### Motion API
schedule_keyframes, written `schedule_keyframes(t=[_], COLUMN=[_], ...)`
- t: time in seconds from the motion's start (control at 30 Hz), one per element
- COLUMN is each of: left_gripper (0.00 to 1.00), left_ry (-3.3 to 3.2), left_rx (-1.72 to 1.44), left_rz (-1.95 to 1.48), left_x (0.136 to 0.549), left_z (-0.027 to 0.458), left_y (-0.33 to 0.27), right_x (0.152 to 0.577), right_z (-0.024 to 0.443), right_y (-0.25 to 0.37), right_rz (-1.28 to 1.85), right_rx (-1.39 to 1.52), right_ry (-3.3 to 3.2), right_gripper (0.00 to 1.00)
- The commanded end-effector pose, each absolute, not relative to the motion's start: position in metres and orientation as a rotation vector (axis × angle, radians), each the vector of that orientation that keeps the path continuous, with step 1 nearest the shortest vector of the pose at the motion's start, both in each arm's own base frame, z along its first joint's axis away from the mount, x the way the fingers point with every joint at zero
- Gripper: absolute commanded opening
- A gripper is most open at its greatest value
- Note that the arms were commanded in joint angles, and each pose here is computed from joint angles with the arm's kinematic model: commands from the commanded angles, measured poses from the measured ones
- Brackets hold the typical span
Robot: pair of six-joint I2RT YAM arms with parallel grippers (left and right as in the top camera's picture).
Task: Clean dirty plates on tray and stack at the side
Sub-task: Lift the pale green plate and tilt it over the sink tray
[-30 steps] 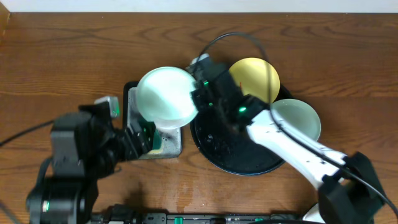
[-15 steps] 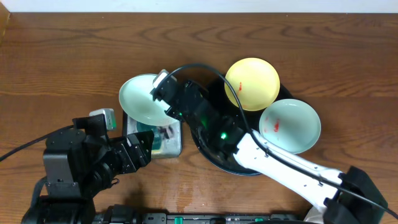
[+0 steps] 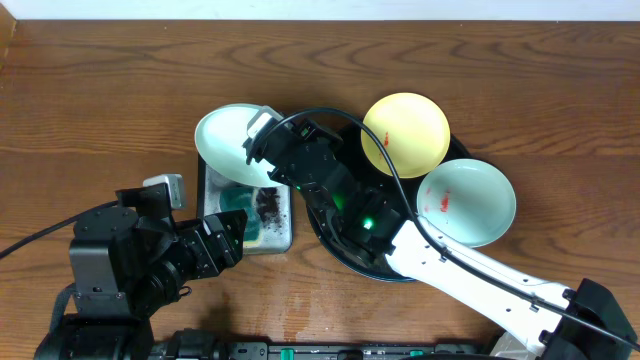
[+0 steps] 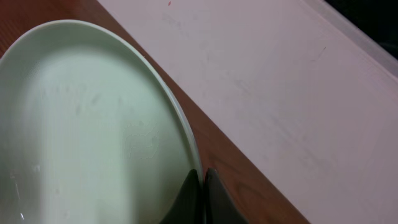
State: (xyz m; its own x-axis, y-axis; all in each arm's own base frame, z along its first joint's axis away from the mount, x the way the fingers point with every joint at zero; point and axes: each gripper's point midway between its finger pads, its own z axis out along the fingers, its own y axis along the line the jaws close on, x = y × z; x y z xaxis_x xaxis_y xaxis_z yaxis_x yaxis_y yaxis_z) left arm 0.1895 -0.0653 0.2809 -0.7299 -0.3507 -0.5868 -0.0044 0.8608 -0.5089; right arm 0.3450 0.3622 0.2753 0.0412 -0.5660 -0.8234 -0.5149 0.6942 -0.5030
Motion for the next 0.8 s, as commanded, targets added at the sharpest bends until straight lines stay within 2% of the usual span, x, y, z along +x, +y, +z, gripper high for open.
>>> schedule_keyframes(t=[0.0, 0.77], left_gripper=[0.81, 0.81], left_ry=[2.319, 2.319], left_rx=[-0.253, -0.253], left_rz=[-0.618, -0.618], left_x=[0.1905, 0.1906], left_z=[0.2818, 0.2818], left_y=[-0.0635, -0.0635], right_x=[0.3433, 0.3440], right_z=[0.2958, 0.3013], right_y=[0.3602, 0.3614], right_rz=[-0.058, -0.085], right_rx=[-0.884, -0.906], right_ry=[1.561, 1.523], right_gripper=[0.01, 0.01])
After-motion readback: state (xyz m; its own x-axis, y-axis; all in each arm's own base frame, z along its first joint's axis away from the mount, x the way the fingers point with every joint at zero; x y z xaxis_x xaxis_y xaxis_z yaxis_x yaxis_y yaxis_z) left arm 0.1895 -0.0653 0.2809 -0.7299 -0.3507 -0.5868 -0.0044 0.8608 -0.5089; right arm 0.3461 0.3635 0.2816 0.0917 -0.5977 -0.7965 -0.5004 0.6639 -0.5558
